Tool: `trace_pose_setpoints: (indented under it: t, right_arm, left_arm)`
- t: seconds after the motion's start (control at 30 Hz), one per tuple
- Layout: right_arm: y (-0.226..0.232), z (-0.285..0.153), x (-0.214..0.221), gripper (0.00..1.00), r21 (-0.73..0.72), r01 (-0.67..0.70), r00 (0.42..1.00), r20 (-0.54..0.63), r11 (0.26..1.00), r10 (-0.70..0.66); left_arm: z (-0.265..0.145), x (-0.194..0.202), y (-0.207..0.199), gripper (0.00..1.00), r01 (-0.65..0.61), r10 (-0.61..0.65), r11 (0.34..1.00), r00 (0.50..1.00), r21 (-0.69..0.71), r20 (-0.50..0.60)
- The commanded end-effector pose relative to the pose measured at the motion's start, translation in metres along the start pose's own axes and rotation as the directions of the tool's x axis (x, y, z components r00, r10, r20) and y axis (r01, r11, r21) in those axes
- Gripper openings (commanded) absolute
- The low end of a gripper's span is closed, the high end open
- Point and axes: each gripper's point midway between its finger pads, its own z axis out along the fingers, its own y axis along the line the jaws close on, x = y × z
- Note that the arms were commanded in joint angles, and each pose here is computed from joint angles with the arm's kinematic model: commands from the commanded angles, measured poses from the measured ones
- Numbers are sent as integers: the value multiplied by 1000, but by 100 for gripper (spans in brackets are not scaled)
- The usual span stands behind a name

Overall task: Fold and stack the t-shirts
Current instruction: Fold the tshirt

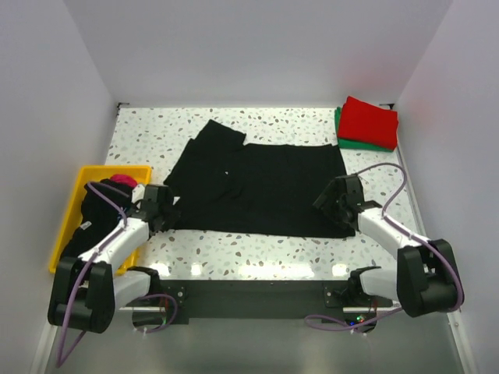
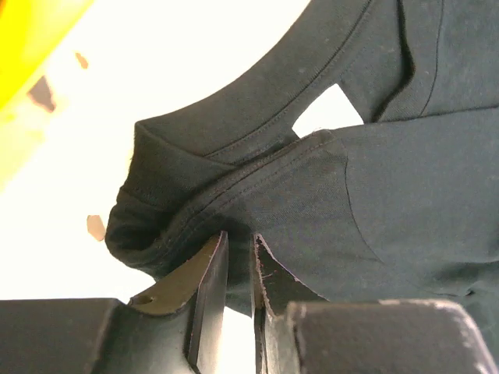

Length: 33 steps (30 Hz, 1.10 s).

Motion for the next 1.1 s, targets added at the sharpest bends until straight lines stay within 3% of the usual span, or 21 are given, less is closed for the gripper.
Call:
trace_pose_setpoints:
  t: [0.0, 0.13, 0.27, 0.37, 0.5, 0.53, 0.6, 0.63, 0.7, 0.73, 0.8, 0.83, 0.9, 0.93, 1.07]
  right_arm:
    - [-61, -18, 63, 79, 180, -7, 979, -200, 984, 43]
    - [-67, -30, 65, 79, 178, -8, 980, -196, 984, 43]
    - [-48, -43, 46, 79, 117, 26, 986, -168, 993, -6]
    - [-13, -51, 19, 81, 21, 57, 990, -127, 998, -54]
    - [60, -58, -46, 82, -127, 119, 993, 3, 985, -119]
    - [70, -56, -55, 83, -142, 149, 989, 12, 979, -148]
    - [101, -49, -74, 83, -192, 179, 984, 28, 965, -177]
    - [109, -46, -79, 83, -208, 207, 978, 40, 956, -203]
    - [131, -39, -94, 83, -245, 234, 972, 58, 941, -227]
    - [136, -37, -99, 83, -252, 257, 966, 72, 933, -247]
    - [148, -28, -108, 83, -261, 278, 961, 90, 925, -263]
    - [151, -23, -111, 83, -259, 292, 956, 96, 921, -277]
    - [158, -14, -116, 83, -265, 305, 952, 97, 915, -289]
    - [161, -11, -116, 83, -269, 313, 950, 96, 911, -298]
    - [174, -1, -121, 83, -291, 323, 947, 96, 901, -308]
  left_arm:
    - [-5, 7, 19, 23, 19, -19, 998, 1000, -52, 0]
    - [-15, 7, 24, 24, 27, -27, 999, 1000, -43, 6]
    - [-38, -12, 1, 24, 20, -22, 999, 999, 37, 43]
    - [-68, -50, -45, 33, 1, -23, 987, 991, 163, 131]
    - [-110, -126, -156, 49, -133, -15, 895, 945, 427, 325]
    - [-85, -128, -167, 52, -156, 33, 906, 952, 393, 303]
    - [-97, -163, -219, 56, -254, 75, 864, 919, 434, 388]
    - [-63, -161, -232, 57, -297, 144, 866, 918, 401, 369]
    - [-64, -186, -273, 59, -409, 204, 807, 870, 426, 449]
    - [-32, -183, -278, 61, -441, 258, 801, 864, 404, 432]
    - [-26, -199, -306, 62, -534, 317, 739, 813, 410, 489]
    - [5, -191, -308, 65, -559, 369, 726, 808, 400, 459]
    - [11, -195, -333, 66, -642, 432, 641, 755, 421, 493]
    - [42, -185, -331, 68, -656, 480, 633, 749, 412, 456]
    - [72, -176, -358, 70, -734, 564, 510, 680, 449, 469]
